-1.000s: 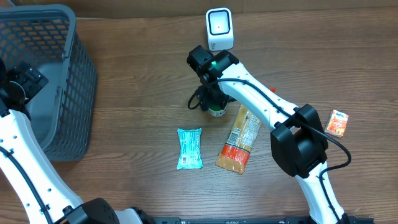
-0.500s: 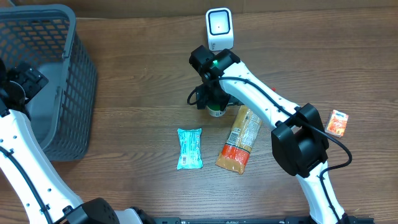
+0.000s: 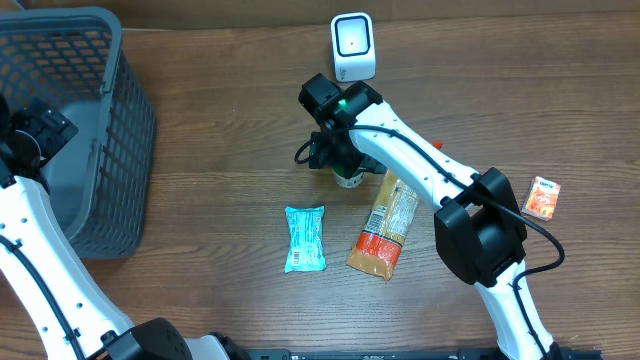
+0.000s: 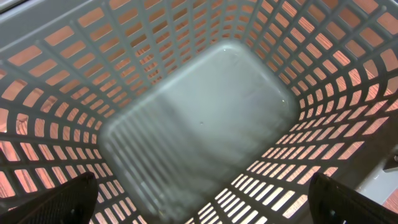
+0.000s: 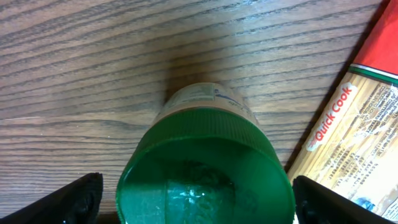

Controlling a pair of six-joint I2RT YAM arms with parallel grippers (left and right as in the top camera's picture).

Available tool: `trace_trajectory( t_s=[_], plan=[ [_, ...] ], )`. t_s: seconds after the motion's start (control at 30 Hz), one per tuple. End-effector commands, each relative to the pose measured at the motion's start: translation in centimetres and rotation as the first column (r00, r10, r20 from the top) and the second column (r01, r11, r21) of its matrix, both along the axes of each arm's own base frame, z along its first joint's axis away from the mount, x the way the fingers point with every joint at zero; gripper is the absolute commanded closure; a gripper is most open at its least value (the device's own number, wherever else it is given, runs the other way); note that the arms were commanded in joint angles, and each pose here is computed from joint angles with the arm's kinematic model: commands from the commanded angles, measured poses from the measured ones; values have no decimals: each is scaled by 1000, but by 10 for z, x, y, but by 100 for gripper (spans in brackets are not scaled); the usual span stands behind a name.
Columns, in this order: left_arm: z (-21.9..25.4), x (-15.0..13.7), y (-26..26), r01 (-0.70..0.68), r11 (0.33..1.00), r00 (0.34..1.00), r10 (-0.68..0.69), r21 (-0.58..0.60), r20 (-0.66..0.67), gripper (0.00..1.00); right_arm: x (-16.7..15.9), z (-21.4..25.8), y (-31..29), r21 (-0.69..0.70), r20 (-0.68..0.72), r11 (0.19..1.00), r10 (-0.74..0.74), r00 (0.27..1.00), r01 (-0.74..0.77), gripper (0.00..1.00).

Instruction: Scan the item barcode

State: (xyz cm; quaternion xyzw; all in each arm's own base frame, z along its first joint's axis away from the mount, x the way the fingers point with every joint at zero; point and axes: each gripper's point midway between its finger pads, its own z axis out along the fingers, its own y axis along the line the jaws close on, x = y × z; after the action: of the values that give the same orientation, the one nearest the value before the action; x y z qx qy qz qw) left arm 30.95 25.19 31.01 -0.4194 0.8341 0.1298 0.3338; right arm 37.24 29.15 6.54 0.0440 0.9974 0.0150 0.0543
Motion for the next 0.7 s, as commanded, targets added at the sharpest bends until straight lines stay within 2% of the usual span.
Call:
trace_trajectory(
  t_s=[0.0, 0.17, 0.2, 0.33, 0.5, 0.6, 0.63, 0.67],
  plan=[
    [8, 3, 0, -6, 1000, 1000, 6, 8, 19, 0, 7, 5, -3, -30, 40, 999, -10, 999, 12, 9],
    [8, 3, 0, -6, 1000, 1000, 6, 8, 19, 0, 6, 5, -8, -54, 39, 998, -11, 999, 13, 29],
    [8, 3, 0, -7, 1000, 1000, 6, 8, 19, 0, 6, 5, -9, -56, 38, 998, -11, 999, 13, 30],
    [8, 3, 0, -7, 1000, 1000, 6, 8, 19, 0, 5, 5, -9, -61, 34, 998, -1, 999, 3, 31],
    [8, 3, 0, -6, 1000, 1000, 6, 8, 19, 0, 5, 5, -9, -78, 28, 991, 113, 993, -111, 31],
    [8, 3, 0, -7, 1000, 1000, 6, 8, 19, 0, 5, 5, -9, -79, 27, 989, 127, 992, -124, 30],
    [8, 3, 0, -7, 1000, 1000, 6, 8, 19, 0, 5, 5, -9, -79, 27, 989, 127, 992, -124, 30],
    [8, 3, 0, -6, 1000, 1000, 6, 8, 19, 0, 5, 5, -9, -79, 27, 989, 127, 992, -124, 24]
  ],
)
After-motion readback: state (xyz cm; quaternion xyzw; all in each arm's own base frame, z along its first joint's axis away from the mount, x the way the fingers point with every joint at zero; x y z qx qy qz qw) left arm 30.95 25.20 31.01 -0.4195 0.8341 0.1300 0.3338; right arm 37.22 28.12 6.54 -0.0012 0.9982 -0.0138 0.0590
